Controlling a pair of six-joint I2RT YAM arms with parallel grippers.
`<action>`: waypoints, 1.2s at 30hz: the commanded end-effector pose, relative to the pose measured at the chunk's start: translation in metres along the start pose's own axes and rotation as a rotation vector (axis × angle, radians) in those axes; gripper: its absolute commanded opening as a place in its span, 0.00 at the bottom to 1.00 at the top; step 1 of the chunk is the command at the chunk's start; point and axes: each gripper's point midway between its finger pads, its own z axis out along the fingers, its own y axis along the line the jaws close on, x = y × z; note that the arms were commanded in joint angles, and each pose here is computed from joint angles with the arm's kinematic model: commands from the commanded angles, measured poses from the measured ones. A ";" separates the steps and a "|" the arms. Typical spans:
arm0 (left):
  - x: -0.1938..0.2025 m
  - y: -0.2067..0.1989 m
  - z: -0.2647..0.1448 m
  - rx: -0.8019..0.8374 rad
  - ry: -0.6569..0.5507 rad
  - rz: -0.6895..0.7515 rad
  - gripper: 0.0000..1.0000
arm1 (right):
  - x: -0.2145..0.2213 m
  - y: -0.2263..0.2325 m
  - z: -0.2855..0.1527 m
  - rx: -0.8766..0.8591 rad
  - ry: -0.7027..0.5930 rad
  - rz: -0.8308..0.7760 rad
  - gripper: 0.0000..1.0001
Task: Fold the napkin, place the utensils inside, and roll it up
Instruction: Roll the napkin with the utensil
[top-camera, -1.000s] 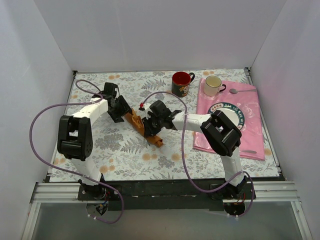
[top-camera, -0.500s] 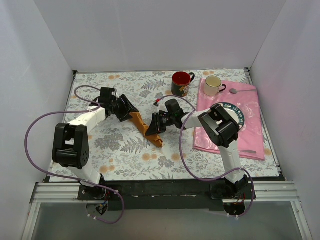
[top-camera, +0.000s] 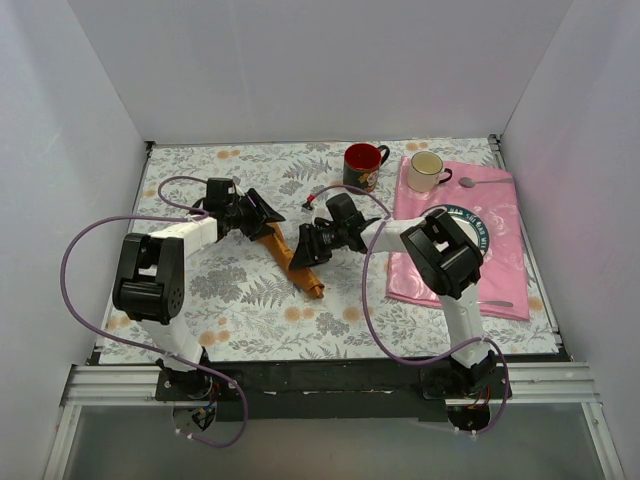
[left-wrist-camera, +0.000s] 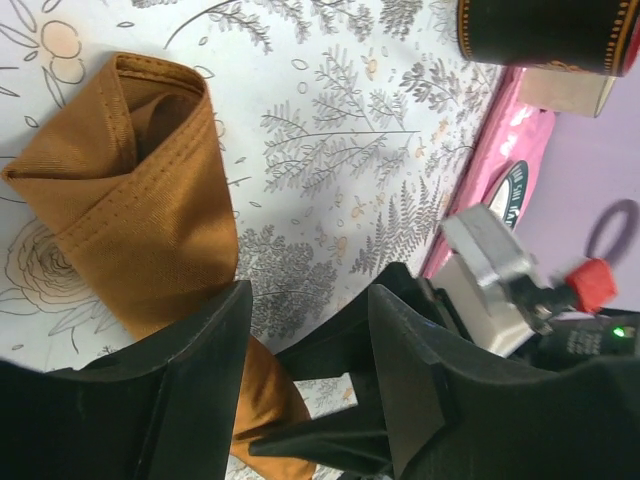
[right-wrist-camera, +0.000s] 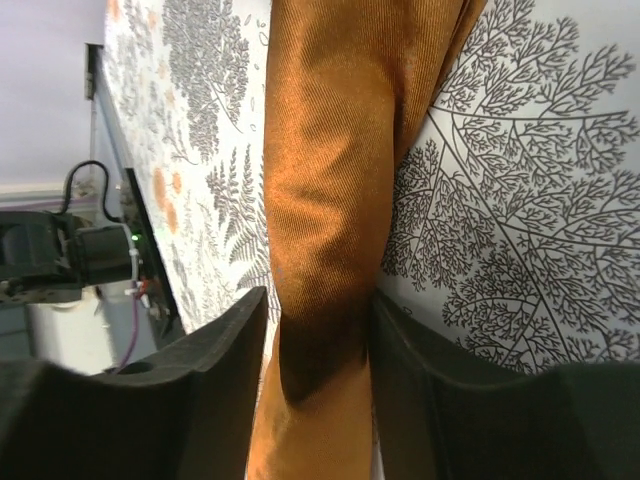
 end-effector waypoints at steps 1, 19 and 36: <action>0.001 0.011 0.009 -0.022 0.001 -0.003 0.48 | 0.002 -0.016 -0.012 0.173 0.039 -0.076 0.57; -0.010 0.026 0.023 -0.111 -0.004 0.011 0.47 | 0.034 -0.021 -0.037 0.541 0.132 -0.365 0.52; -0.068 0.013 -0.070 -0.460 -0.250 -0.142 0.68 | -0.041 0.037 -0.037 0.760 -0.053 -0.658 0.82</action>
